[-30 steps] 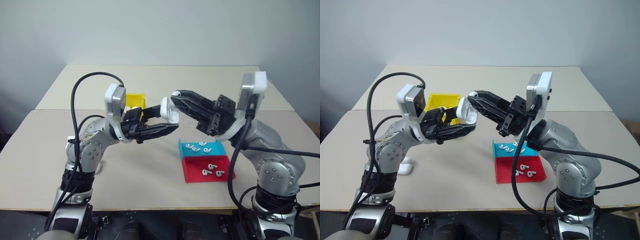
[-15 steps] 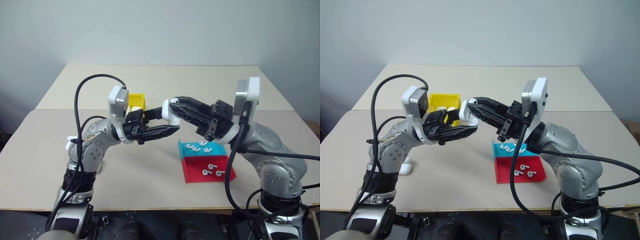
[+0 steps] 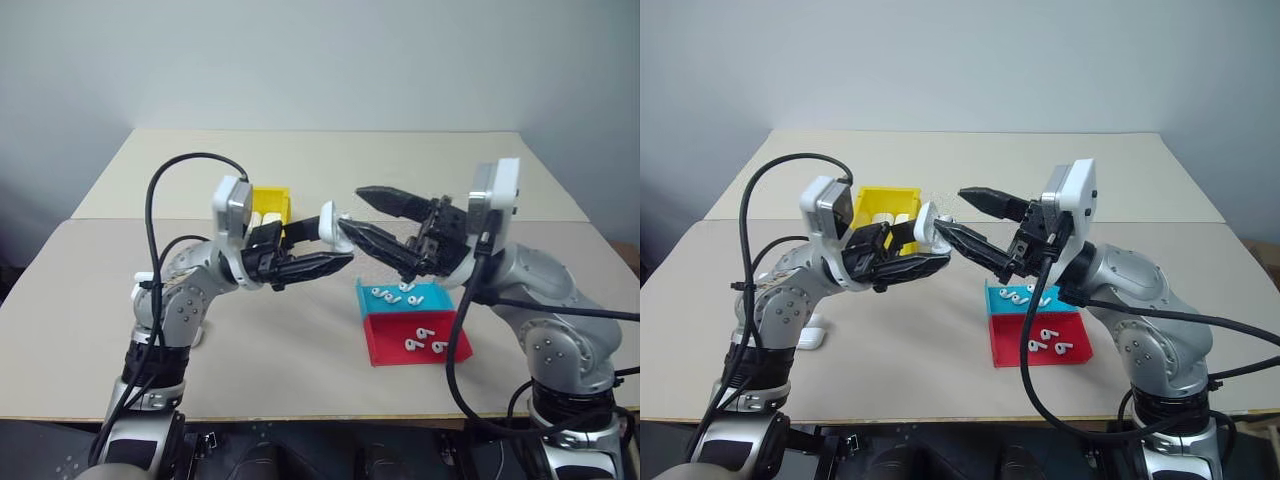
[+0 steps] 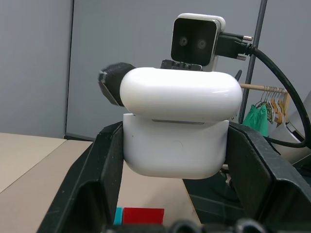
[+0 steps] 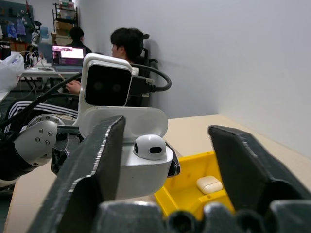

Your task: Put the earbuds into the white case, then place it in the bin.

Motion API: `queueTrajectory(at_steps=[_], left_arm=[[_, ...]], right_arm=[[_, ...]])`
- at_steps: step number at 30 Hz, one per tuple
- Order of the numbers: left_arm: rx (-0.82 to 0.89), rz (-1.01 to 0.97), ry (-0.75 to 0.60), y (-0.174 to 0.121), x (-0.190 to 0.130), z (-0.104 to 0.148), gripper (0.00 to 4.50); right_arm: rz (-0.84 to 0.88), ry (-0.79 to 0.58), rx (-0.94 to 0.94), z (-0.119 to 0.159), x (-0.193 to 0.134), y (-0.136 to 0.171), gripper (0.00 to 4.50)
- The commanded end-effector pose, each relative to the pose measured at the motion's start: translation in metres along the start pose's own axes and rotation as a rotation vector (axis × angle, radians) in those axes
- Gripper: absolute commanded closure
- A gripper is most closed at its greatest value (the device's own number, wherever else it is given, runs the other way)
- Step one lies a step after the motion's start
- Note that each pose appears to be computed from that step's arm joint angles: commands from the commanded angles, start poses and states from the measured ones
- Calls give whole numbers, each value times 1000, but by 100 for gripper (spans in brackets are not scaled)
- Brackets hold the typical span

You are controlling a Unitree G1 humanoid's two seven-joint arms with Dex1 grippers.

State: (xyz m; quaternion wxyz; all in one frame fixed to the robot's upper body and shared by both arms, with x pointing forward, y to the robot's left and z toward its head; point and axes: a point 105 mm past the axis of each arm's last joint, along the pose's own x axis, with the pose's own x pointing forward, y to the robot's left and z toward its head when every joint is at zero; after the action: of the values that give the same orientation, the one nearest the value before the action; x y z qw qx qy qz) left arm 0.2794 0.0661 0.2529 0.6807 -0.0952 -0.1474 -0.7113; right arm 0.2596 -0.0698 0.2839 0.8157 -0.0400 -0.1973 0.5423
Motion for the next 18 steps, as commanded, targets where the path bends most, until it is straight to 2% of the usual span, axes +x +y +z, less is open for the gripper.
queueTrajectory(at_steps=[1,5,13,15,18], left_arm=[[77,-28,-42,-4,6,17,167],[86,-12,-34,-2,3,17,167],[119,56,3,-5,-15,23,167],[127,77,2,-7,-19,24,167],[141,102,-6,-11,-24,25,167]], right_arm=[[44,13,-8,-1,4,7,2],[6,1,-27,5,0,-4,2],[-49,46,-97,21,-15,-46,2],[-15,109,-123,19,-16,-53,2],[68,320,-241,1,-20,-65,2]])
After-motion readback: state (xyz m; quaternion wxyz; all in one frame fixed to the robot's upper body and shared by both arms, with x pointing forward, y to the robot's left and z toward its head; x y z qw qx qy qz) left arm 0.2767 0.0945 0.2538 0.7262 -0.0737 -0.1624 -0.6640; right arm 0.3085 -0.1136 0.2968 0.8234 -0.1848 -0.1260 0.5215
